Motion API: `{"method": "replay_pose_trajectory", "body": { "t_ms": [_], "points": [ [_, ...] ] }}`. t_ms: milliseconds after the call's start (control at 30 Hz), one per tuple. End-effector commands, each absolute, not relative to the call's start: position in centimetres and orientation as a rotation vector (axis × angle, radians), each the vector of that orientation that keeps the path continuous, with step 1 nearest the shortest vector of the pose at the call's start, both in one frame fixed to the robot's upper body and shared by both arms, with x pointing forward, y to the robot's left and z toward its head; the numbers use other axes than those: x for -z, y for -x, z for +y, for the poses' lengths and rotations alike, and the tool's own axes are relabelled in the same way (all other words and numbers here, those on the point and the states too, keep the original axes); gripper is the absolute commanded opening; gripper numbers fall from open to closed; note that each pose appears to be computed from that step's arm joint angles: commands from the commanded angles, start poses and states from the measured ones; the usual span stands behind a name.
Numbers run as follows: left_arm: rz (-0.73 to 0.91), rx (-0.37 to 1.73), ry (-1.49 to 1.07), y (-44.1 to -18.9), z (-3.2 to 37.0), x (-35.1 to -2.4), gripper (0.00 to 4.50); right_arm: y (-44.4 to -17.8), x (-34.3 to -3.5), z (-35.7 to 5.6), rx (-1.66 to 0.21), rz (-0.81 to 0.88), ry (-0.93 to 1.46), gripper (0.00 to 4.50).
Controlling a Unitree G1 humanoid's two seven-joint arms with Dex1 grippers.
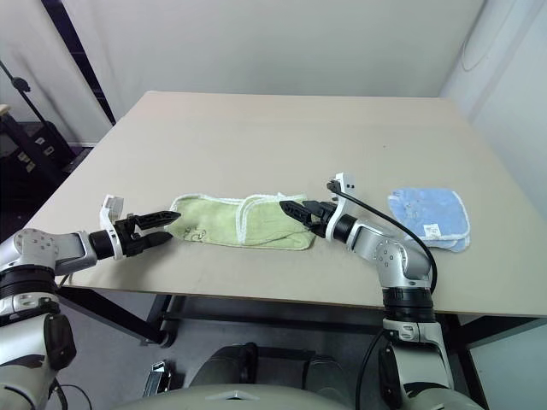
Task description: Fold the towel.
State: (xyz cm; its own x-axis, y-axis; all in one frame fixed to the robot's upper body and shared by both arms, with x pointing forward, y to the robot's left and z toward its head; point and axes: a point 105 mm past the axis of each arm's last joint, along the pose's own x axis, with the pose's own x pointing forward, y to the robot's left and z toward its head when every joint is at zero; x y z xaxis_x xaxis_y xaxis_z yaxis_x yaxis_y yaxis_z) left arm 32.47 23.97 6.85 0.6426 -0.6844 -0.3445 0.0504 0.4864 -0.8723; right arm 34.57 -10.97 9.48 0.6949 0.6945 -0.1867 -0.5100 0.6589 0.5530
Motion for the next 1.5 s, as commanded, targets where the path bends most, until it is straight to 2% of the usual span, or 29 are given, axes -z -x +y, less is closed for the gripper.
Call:
{"method": "replay_pose_trajectory", "body": {
  "t_ms": [33, 67, 167, 400, 500, 533, 767, 967, 1067, 1167, 1367, 1500],
  "points": [
    [0.714, 0.503, 0.975, -33.6, 23.6, -7.5, 4.50, -35.0, -10.6, -11.5, -0.676, 0.348, -0.463, 4.46],
    [0.702, 0.476, 0.980, -33.9, 23.9, -7.4, 4.50, -35.1, -10.5, -11.6, -0.666, 0.349, -0.465, 4.46],
    [0.668, 0.454, 0.986, -34.5, 24.2, -7.5, 3.88, -35.2, -10.4, -11.7, -0.654, 0.351, -0.462, 4.50],
    [0.643, 0.506, 0.989, -34.8, 23.1, -8.7, 1.40, -34.9, -10.4, -11.6, -0.661, 0.337, -0.435, 4.50],
    [0.616, 0.535, 0.985, -34.8, 22.8, -9.3, 0.19, -34.7, -10.5, -11.6, -0.670, 0.332, -0.430, 4.50],
    [0.598, 0.548, 0.975, -34.8, 22.8, -9.7, 0.02, -34.6, -10.6, -11.6, -0.677, 0.324, -0.429, 4.50],
    [0.488, 0.716, 0.947, -34.9, 22.3, -13.7, 0.02, -33.1, -12.8, -12.5, -0.742, 0.235, -0.436, 4.50],
    [0.539, 1.035, 0.789, -34.0, 16.7, -15.5, 0.02, -31.8, -14.9, -15.4, -0.706, 0.151, -0.442, 4.50],
    [0.589, 1.128, 0.690, -33.9, 13.6, -15.3, 0.02, -32.1, -14.5, -16.6, -0.638, 0.157, -0.436, 4.50],
    [0.614, 1.194, 0.664, -35.0, 9.7, -15.0, 0.02, -32.5, -14.2, -17.6, -0.561, 0.149, -0.436, 4.50],
    [0.687, 1.179, 0.578, -36.6, 4.8, -12.3, 0.02, -32.3, -13.9, -18.3, -0.491, 0.140, -0.431, 4.50],
    [0.686, 1.314, 0.539, -35.3, 1.2, -11.5, 0.02, -31.8, -13.3, -19.2, -0.431, 0.148, -0.420, 4.50]
  ]
}}
